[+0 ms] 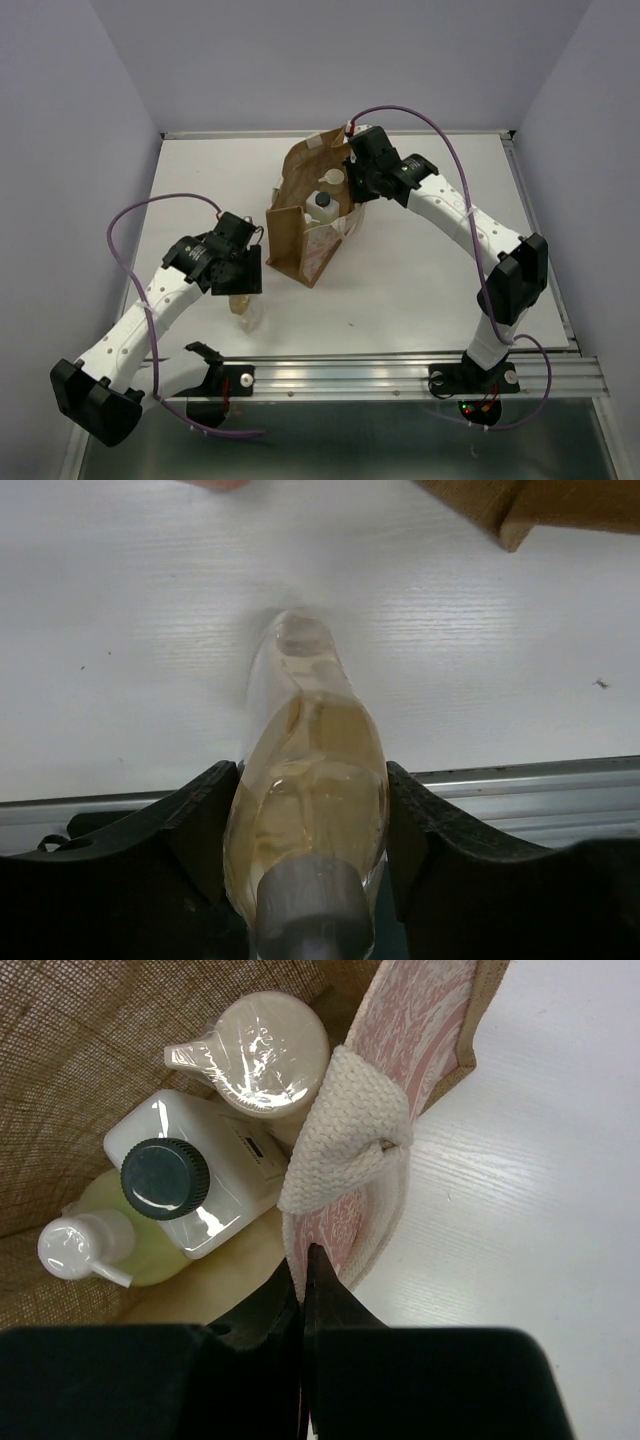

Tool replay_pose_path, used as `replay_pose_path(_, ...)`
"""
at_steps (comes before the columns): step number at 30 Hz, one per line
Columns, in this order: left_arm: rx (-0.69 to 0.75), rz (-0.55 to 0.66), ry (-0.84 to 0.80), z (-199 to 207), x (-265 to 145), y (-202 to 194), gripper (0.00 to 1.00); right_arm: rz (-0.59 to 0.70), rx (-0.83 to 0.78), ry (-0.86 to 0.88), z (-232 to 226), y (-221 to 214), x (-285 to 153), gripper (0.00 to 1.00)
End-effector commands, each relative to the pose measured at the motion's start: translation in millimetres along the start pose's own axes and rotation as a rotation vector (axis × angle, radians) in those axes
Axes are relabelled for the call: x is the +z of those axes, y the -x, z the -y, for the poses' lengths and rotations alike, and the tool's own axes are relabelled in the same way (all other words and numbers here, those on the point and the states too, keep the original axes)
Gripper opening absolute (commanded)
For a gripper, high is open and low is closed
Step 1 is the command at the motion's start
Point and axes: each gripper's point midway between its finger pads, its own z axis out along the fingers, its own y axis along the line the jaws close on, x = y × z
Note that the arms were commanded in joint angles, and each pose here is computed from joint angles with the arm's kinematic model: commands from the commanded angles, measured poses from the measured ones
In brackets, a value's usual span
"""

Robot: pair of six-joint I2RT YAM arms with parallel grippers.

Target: Place the personal care products into the canvas bag

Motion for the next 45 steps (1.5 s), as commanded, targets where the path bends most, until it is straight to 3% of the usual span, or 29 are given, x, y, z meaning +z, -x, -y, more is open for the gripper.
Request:
replay_pose_path(1,-0.048,0.348,-0.166,26.8,-87.2,76.2,0.00,0.052,0.007,0.051,-8.7,11.8,-20.4,0.01)
replay_pose_path(5,-0.048,0.638,-0.312,41.5,-184.3,129.1,0.00,0.059,0.006,0.050,-7.9,12.8,-23.2,0.01)
replay_pose_path(11,-0.053,0.994,-0.331,29.2,-299.2,181.4,0.00,0.065,-0.005,0.048,-7.1,14.2,-24.0,0.01)
replay_pose_path(15,0.023,1.110,-0.446,58.6,-335.4,211.0,0.00,0.064,-0.007,0.049,-7.7,15.0,-22.7,0.01)
replay_pose_path(24,0.284,1.028,-0.648,148.5,-316.4,260.2,0.00,0.082,-0.004,0.054,-9.5,22.3,-25.0,0.01)
replay_pose_path(30,0.329,0.875,-0.685,185.4,-244.6,267.7,0.00,0.075,-0.004,0.049,-8.3,19.4,-23.8,0.01)
replay_pose_path(34,0.325,0.809,-0.656,191.2,-211.1,267.0,0.00,0.072,0.004,0.044,-7.5,17.5,-22.2,0.01)
replay_pose_path(45,0.335,0.674,-0.658,191.4,-168.9,228.2,0.00,0.079,0.018,0.026,-4.8,19.0,-22.2,0.01)
